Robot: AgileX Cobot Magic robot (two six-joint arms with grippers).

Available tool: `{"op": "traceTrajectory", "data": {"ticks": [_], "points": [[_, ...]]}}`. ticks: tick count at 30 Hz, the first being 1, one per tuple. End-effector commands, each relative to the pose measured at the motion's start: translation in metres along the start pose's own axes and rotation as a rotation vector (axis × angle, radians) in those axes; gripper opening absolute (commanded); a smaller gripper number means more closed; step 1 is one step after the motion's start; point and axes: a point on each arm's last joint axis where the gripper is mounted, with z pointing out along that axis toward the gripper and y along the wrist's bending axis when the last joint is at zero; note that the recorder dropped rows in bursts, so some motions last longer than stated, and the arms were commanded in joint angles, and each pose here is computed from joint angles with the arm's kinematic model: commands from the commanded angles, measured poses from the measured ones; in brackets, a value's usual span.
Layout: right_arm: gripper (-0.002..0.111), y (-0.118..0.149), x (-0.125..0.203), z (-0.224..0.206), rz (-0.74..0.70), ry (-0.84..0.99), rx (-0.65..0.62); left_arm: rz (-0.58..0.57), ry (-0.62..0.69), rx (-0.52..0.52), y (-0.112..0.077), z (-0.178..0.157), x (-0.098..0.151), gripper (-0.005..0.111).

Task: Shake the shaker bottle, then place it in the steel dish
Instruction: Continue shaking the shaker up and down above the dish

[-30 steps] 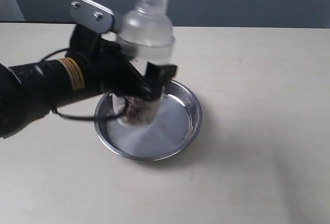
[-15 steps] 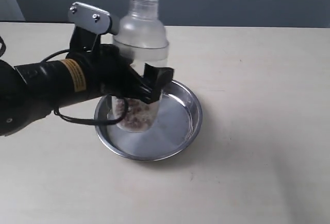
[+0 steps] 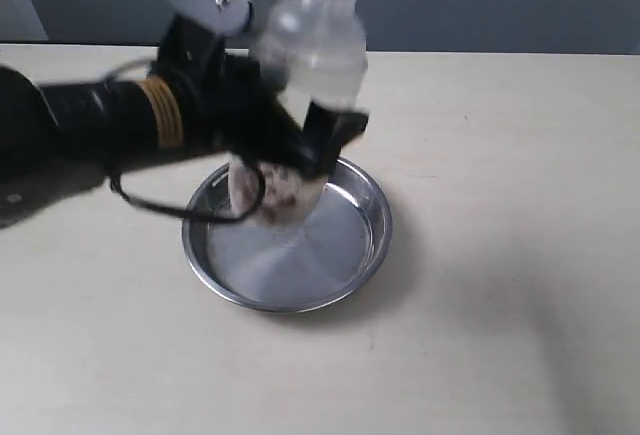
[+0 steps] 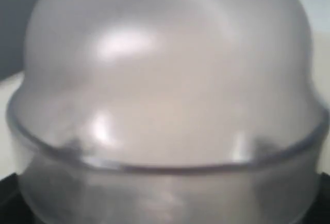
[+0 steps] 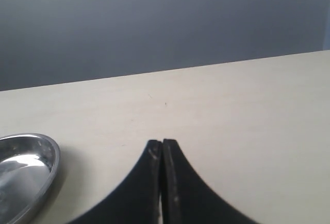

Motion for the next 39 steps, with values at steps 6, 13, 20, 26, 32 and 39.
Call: {"op": "traceTrajectory", "data": {"ticks": [6,13,20,26,32,39], "points": [[-0.001,0.000,-0.001,0.000,-0.002,-0.017,-0.005,-0.101,0.008,0.049,-0.004,0.023,0.029,0.000],[-0.001,0.000,-0.001,0.000,-0.002,-0.017,-0.005,-0.042,-0.006,0.039,-0.007,0.014,0.003,0.000],[-0.001,0.000,-0.001,0.000,-0.002,-0.017,-0.005,-0.074,-0.260,0.129,-0.016,0.003,-0.034,0.000],[-0.001,0.000,-0.001,0.000,-0.002,-0.017,-0.005,-0.046,-0.001,0.036,-0.008,0.017,0.002,0.000],[-0.001,0.000,-0.001,0.000,-0.002,-0.017,-0.005,0.027,-0.197,0.143,-0.023,0.001,-0.031,0.000],[-0.001,0.000,-0.001,0.000,-0.002,-0.017,-0.005,-0.008,0.076,0.048,-0.012,0.023,0.023,0.000]]}}
